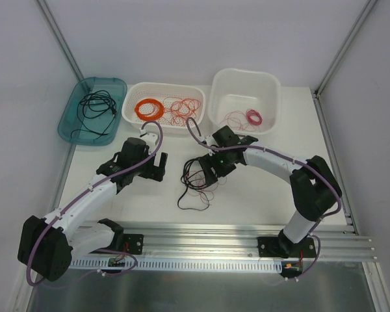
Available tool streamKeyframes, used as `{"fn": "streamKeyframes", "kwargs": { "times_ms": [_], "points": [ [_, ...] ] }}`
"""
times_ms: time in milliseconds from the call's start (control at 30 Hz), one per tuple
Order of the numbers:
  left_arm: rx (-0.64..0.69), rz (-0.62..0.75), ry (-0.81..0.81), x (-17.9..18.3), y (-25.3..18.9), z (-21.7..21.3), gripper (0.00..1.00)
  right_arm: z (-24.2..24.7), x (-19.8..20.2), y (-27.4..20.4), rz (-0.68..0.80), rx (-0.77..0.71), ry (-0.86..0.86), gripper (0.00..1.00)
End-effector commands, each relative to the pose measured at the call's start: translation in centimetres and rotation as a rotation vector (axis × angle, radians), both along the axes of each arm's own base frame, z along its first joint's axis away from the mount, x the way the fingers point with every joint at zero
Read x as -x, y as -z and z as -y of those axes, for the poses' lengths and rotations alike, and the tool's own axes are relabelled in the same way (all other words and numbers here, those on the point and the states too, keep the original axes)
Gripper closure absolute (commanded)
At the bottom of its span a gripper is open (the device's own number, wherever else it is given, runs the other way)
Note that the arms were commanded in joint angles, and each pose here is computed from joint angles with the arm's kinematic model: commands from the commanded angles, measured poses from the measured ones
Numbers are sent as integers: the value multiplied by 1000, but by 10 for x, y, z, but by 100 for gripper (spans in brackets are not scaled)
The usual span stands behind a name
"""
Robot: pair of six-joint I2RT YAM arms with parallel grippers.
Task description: Untangle the cables
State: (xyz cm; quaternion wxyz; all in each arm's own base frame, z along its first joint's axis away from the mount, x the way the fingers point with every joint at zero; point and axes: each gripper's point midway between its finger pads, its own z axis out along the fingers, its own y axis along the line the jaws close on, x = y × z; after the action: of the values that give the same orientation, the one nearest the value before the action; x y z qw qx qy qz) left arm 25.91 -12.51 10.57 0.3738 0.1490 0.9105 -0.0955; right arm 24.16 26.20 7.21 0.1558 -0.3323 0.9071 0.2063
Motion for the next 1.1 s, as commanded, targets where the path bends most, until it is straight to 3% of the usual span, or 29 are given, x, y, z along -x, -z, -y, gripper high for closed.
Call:
{"fn": "streamKeyframes", "kwargs": {
  "times_ms": [0, 167, 267, 300, 400, 667, 900, 1067],
  "points": [
    [3, 19, 14, -6, -8, 1, 1, -17, 0, 2, -1, -25, -68, 26],
    [3, 19, 14, -6, -8, 1, 1, -22, 5, 16, -41, -11, -89, 46],
    [5, 20, 17, -6, -9, 2, 1, -23, 9, 19, -51, -7, -101, 65],
    [4, 18, 17, -5, -8, 2, 1, -22, 10, 18, -51, -6, -104, 80],
    [4, 18, 17, -5, -9, 2, 1, -20, 12, 2, -21, -18, -113, 99],
    [4, 18, 17, -5, -9, 1, 1, -8, 7, -95, 169, -81, -94, 99],
    [6, 24, 17, -7, -11, 2, 1, -2, 6, -238, 450, -257, -76, 99],
    [2, 22, 18, -6, -10, 2, 1, 12, 3, -356, 728, -436, 8, 99]
  ]
}}
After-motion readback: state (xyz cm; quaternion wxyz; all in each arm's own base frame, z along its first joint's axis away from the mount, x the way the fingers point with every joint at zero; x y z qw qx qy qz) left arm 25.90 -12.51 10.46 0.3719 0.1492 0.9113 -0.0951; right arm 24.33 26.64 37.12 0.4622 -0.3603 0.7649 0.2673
